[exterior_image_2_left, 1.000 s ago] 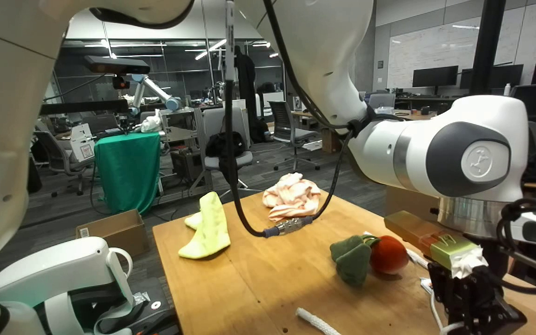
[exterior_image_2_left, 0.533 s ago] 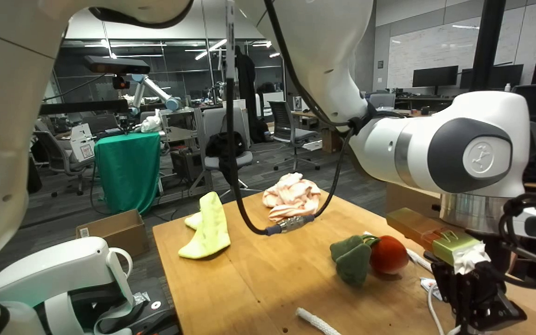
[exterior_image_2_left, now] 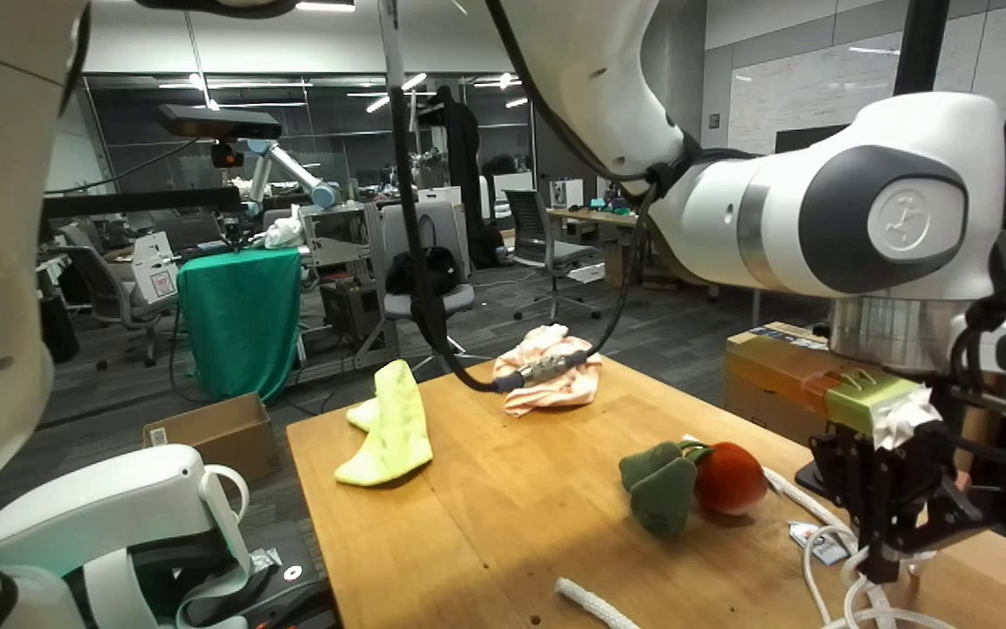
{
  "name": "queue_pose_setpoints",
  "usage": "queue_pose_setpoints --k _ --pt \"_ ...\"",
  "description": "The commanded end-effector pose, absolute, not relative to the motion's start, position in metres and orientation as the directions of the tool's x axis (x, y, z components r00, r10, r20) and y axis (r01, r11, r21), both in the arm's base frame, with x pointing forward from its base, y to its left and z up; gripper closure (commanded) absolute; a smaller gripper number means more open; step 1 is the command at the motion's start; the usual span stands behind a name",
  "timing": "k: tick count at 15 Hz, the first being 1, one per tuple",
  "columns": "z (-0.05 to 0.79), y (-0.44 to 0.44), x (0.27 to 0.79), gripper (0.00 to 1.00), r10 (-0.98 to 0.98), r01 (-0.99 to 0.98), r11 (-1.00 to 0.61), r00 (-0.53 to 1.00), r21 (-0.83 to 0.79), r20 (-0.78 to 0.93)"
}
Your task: Move the peach shirt and green towel to the left then move the green towel towards you, then move the pink shirt to the right, then move the white towel to the right, move one rope towards you
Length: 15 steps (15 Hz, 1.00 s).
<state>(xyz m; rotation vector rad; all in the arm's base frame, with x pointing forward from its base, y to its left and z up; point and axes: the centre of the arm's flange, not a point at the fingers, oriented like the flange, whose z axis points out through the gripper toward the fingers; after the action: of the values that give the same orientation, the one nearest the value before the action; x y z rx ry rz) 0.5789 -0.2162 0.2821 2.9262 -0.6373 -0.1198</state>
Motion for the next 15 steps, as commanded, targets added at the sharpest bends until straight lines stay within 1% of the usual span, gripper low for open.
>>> queue_pose_setpoints --k 1,5,15 --pt "0.327 -0.214 0.569 0.97 -0.378 -0.374 -0.923 0.925 0.090 -0.032" --pt "0.372 -0.204 0.562 0.97 -0.319 -0.317 -0.947 0.948 0.044 -0.027" --pt "0.469 -0.165 0.521 0.97 -0.130 -0.132 -0.991 0.986 -0.010 -0.104"
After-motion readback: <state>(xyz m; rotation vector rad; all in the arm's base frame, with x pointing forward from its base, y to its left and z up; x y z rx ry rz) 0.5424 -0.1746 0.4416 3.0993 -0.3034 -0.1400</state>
